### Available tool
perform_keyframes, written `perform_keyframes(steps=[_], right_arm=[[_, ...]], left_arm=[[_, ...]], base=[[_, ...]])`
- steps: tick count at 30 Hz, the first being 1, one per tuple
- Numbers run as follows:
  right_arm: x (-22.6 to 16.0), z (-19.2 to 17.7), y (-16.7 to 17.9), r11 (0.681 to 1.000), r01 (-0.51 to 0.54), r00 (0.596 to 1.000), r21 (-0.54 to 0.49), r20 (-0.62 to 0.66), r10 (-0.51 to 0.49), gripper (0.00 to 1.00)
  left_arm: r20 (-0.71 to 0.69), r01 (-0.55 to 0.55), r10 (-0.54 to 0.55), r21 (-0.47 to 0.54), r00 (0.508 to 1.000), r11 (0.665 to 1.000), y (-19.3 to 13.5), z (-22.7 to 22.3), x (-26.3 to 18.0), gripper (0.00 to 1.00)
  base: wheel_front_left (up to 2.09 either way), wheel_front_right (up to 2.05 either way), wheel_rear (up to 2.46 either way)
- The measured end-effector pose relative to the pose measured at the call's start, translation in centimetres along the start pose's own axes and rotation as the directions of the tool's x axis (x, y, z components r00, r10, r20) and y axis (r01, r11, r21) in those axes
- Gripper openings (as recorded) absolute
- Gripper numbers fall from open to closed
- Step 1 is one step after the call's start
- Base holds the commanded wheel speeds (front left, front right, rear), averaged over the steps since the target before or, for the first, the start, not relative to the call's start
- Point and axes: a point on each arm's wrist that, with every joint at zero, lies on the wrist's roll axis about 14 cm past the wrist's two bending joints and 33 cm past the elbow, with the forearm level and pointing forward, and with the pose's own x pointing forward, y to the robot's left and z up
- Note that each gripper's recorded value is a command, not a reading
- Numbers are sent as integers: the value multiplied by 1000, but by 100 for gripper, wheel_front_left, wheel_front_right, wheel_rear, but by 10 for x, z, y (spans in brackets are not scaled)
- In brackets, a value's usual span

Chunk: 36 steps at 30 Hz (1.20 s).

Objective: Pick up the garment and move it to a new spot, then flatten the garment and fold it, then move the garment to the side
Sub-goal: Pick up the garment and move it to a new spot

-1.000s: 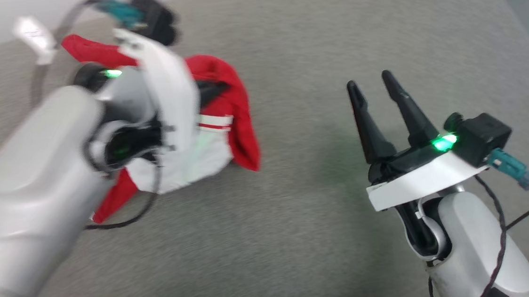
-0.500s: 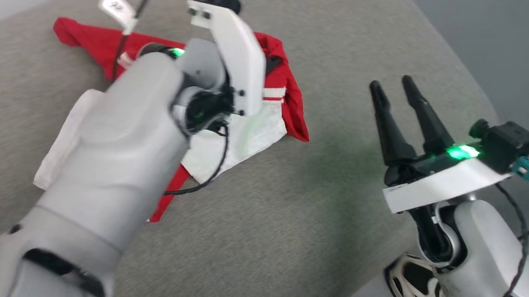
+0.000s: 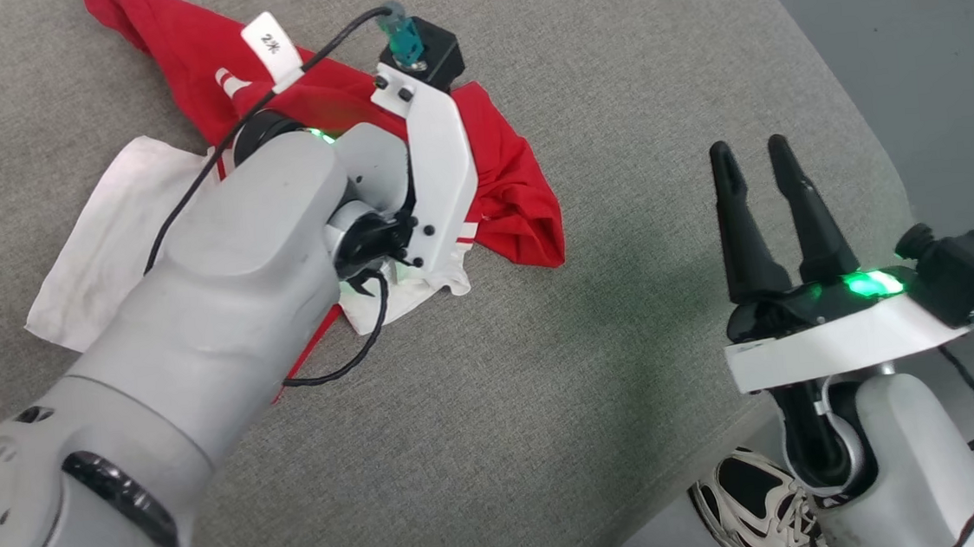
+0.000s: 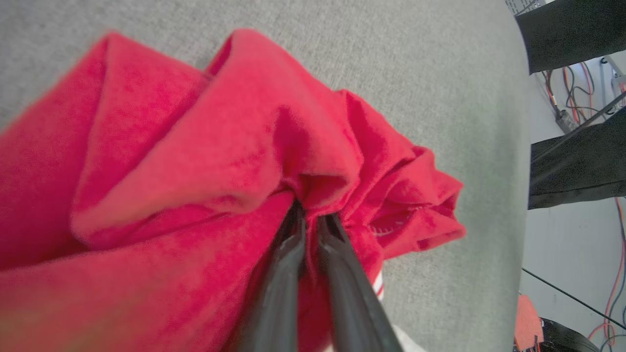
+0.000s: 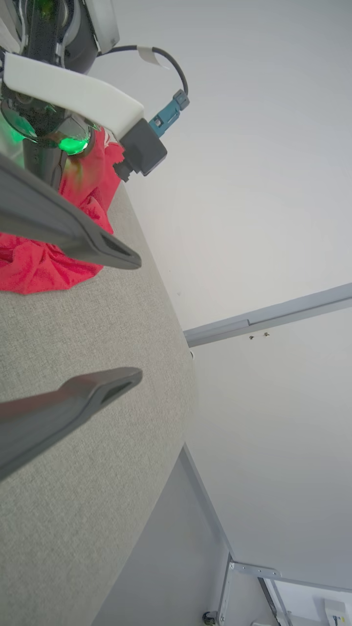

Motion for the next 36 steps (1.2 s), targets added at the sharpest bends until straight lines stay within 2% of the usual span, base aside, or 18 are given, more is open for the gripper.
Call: perform_keyframes(steps=[3, 4, 5, 6, 9, 13, 17, 19, 23, 24, 29, 35, 36], right_arm=[[1, -4, 6, 1000, -17, 1000, 3, -12, 17, 100], [2, -5, 9, 1000, -27, 1000, 2, -15, 28, 100], [3, -4, 13, 999, -40, 999, 2, -13, 40, 100], [5, -3, 17, 998, -55, 998, 0, -10, 55, 100], [8, -2, 25, 996, -85, 996, -9, -7, 85, 100], [14, -11, 40, 990, -135, 991, -33, -28, 134, 100], [20, -20, 60, 977, -203, 979, -66, -47, 201, 100], [23, -26, 74, 966, -246, 969, -83, -57, 242, 100], [25, -31, 90, 952, -291, 956, -91, -64, 286, 100], [26, -35, 100, 942, -321, 946, -99, -74, 315, 100], [23, -46, 111, 916, -383, 922, -116, -110, 371, 100], [17, -59, 124, 878, -459, 884, -137, -166, 436, 100], [14, -62, 129, 865, -481, 872, -140, -183, 455, 100]], left_arm=[[5, 2, -2, 7, 1000, 1000, 3, -1, -3, 36], [12, 4, -4, 2, 1000, 1000, 3, 0, -5, 80], [20, 5, -4, -10, 1000, 1000, 5, 1, -8, 96], [27, 3, -2, -17, 1000, 1000, 8, 2, -11, 100], [92, 18, -15, -38, 996, 999, 7, 15, -25, 100], [248, 39, -23, -60, 968, 997, 4, 47, -58, 100], [379, 1, 33, -89, 925, 996, 18, 59, -97, 100], [450, -43, 105, -146, 887, 988, 35, 49, -126, 100], [473, -103, 205, -231, 857, 967, 57, 17, -148, 100], [472, -145, 276, -293, 837, 945, 70, -13, -163, 100], [487, -218, 441, -449, 754, 867, 86, -82, -201, 100], [446, -310, 640, -611, 625, 728, 91, -170, -249, 100], [427, -339, 690, -644, 585, 686, 87, -194, -263, 100]], base=[[0, 0, 0], [0, 0, 0], [0, 0, 0], [0, 0, 0], [0, 0, 0], [0, 0, 0], [0, 0, 0], [0, 0, 0], [0, 0, 0], [0, 0, 0], [0, 0, 0], [0, 0, 0], [0, 0, 0]])
